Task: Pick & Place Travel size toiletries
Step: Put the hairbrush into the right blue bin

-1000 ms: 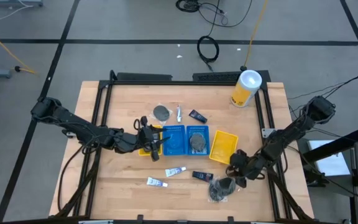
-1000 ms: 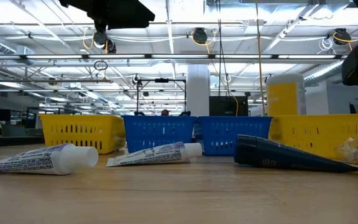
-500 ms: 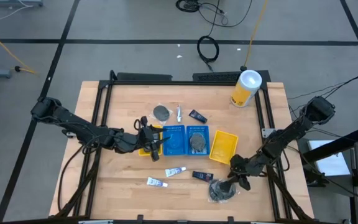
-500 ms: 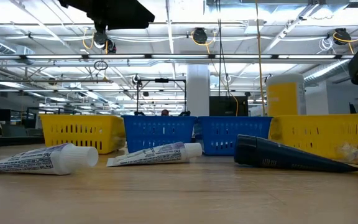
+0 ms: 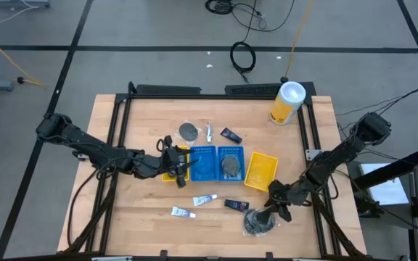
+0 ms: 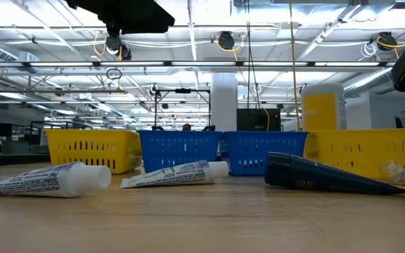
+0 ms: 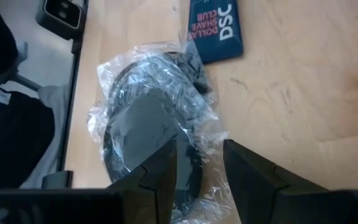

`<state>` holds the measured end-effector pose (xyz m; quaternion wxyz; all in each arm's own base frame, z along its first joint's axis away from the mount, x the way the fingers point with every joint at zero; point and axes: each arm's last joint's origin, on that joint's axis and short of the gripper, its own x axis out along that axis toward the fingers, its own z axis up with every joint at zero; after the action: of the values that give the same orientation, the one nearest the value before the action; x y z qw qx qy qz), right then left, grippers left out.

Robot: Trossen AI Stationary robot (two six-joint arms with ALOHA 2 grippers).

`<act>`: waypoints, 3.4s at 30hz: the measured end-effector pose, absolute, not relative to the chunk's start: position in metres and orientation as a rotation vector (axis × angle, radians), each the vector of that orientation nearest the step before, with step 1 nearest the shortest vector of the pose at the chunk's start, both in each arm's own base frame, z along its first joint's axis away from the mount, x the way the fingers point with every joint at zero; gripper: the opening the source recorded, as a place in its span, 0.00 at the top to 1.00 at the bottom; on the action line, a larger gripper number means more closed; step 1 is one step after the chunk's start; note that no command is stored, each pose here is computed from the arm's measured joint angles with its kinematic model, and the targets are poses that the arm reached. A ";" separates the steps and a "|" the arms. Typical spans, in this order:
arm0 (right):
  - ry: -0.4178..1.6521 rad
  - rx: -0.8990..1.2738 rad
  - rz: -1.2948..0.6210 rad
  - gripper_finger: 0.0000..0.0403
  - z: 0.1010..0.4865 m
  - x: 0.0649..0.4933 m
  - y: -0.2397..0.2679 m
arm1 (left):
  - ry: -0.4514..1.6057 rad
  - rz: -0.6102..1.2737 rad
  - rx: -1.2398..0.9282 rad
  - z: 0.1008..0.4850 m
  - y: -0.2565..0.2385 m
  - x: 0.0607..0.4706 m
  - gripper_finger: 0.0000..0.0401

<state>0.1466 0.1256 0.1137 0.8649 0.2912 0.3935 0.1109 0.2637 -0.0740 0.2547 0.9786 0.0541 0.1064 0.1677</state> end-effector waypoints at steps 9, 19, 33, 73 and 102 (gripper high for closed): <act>0.853 0.592 0.258 0.69 0.104 0.150 0.130 | 0.218 0.350 0.109 0.254 -0.071 0.264 0.60; 1.002 0.465 0.238 0.74 0.077 0.153 0.137 | 0.246 0.373 0.101 0.251 -0.065 0.265 0.60; 0.990 0.432 0.209 1.00 0.076 0.155 0.136 | 0.246 0.373 0.098 0.251 -0.065 0.265 0.60; 0.808 0.254 0.080 1.00 0.135 0.165 0.137 | 0.256 0.368 0.085 0.250 -0.065 0.265 0.60; 0.471 0.066 -0.119 1.00 0.186 0.176 0.092 | 0.252 0.369 0.076 0.250 -0.065 0.265 0.60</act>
<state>0.1765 0.0923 0.1857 0.9701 0.0329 0.2333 -0.0589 0.2649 -0.0654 0.2504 0.9745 0.0376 0.1248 0.1828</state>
